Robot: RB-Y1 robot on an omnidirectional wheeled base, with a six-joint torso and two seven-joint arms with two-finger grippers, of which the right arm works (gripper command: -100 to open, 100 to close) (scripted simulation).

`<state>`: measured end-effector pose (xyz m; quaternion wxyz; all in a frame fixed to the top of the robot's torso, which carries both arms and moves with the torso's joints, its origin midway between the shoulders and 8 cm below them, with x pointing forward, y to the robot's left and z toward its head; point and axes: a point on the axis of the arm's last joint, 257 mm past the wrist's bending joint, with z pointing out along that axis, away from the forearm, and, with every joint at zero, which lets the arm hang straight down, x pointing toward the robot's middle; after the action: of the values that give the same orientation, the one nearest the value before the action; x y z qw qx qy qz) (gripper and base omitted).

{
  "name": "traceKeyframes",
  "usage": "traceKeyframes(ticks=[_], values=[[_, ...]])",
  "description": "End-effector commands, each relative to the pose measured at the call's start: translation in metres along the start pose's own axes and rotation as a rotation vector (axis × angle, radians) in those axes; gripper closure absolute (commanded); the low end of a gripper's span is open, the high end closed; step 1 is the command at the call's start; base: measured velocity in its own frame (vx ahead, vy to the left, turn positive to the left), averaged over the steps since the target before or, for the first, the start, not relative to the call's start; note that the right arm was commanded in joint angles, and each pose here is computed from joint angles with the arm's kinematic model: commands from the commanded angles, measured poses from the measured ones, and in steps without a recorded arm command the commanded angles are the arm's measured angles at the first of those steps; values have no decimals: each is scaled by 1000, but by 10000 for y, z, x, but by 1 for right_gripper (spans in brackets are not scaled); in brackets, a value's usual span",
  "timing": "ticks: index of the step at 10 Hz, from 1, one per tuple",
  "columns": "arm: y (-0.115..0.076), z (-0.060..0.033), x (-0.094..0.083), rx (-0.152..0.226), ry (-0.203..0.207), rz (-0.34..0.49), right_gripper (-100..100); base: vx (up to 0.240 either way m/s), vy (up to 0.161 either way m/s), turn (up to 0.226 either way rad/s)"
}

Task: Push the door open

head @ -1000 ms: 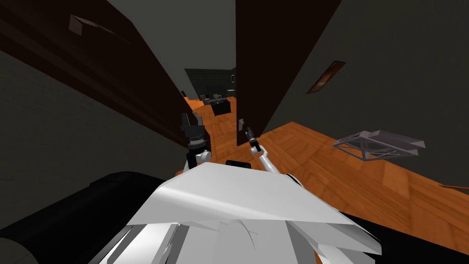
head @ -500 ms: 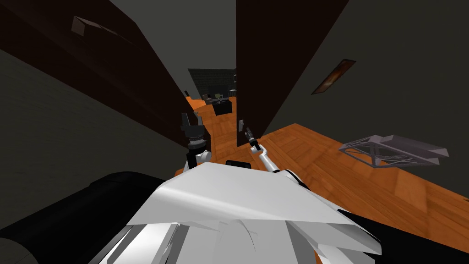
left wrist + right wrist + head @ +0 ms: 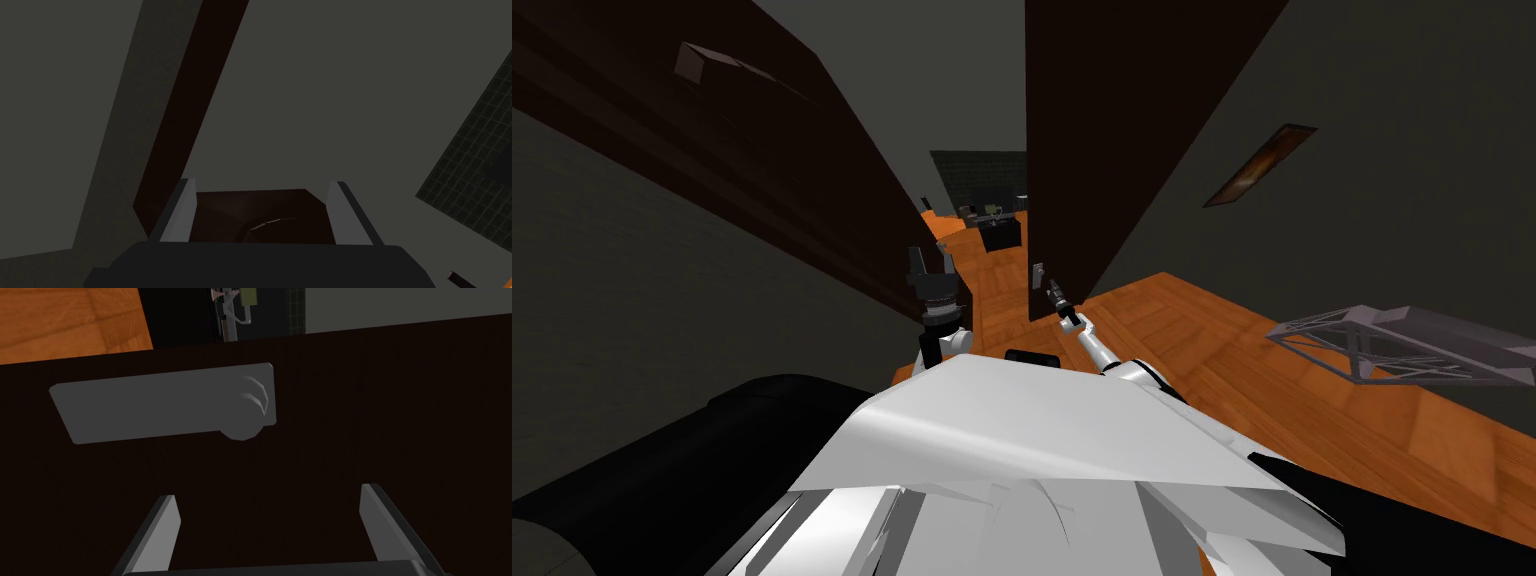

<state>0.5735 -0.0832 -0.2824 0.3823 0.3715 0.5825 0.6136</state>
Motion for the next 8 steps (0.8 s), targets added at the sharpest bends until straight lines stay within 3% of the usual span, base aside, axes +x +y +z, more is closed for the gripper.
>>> traceKeyframes(ticks=[1,4,5,8], values=[[-55,24,-11,16,4,-3,-100,56,-57,69],[-140,65,-60,45,9,-10,-100,42,-52,55],[-118,56,-41,38,8,-9,-100,20,-27,19],[-126,62,-63,39,0,-8,-100,154,47,28]])
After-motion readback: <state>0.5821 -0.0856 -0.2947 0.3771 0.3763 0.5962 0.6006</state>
